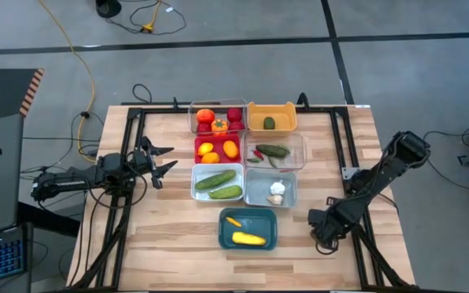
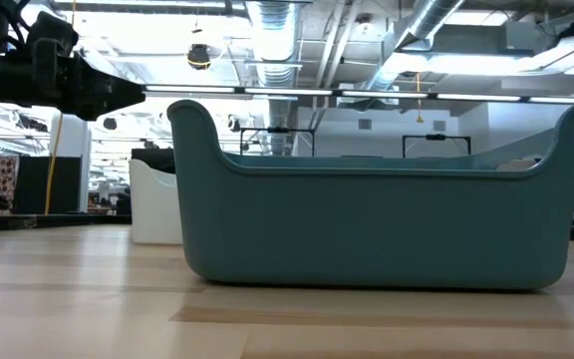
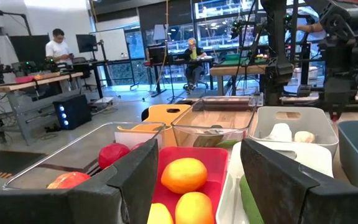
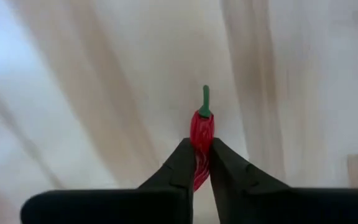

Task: Sort produce into baskets
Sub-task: Put the red chili pepper into the bottom transparent bin

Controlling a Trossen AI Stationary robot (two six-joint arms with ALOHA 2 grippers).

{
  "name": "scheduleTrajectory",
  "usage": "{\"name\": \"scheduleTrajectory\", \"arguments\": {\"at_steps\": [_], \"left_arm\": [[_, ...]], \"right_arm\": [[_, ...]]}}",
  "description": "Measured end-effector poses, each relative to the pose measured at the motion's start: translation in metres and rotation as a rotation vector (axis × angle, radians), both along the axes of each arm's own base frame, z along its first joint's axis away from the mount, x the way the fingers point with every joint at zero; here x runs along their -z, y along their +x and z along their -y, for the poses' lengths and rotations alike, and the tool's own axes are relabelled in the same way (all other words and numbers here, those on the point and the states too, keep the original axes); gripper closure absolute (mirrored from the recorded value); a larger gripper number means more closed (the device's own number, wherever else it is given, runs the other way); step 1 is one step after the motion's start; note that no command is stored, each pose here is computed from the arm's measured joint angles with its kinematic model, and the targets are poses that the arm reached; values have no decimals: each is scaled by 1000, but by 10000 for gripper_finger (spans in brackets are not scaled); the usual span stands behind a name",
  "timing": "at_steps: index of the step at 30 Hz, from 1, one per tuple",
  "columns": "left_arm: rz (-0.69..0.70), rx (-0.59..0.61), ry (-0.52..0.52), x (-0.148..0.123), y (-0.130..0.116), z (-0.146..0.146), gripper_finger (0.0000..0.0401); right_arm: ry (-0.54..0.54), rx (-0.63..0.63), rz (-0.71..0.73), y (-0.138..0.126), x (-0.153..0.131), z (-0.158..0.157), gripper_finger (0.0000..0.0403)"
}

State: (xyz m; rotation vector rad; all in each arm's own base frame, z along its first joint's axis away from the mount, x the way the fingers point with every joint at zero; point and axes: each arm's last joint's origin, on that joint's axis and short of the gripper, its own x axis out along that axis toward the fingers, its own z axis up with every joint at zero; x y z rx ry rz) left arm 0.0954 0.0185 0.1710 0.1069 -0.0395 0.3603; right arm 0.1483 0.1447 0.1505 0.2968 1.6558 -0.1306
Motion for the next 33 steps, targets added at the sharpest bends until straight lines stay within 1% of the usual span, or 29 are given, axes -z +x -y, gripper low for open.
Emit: {"name": "scheduleTrajectory", "arguments": {"at_steps": [5,9,11,14,18,22,24,28,33], "left_arm": [[0,0,0,0,0,0,184],[0,0,0,0,0,0,184],[0,0,0,0,0,0,184],[0,0,0,0,0,0,184],[-3,0,8,0,0,0,184],[-7,-1,18,0,0,0,184],[-6,0,17,0,0,0,184],[-3,1,7,0,0,0,184],[-6,0,17,0,0,0,184]], "right_arm": [[48,-74,-3,22,-27,6,334],[58,-113,14,43,-60,18,332],[53,-122,49,54,-76,25,331],[-27,-157,163,71,-96,40,331],[-216,-212,303,90,-114,64,331],[-368,-230,368,104,-123,91,331],[-404,-226,382,109,-124,105,331],[-437,-230,391,115,-125,130,330],[-466,-158,390,118,-126,160,329]]}}
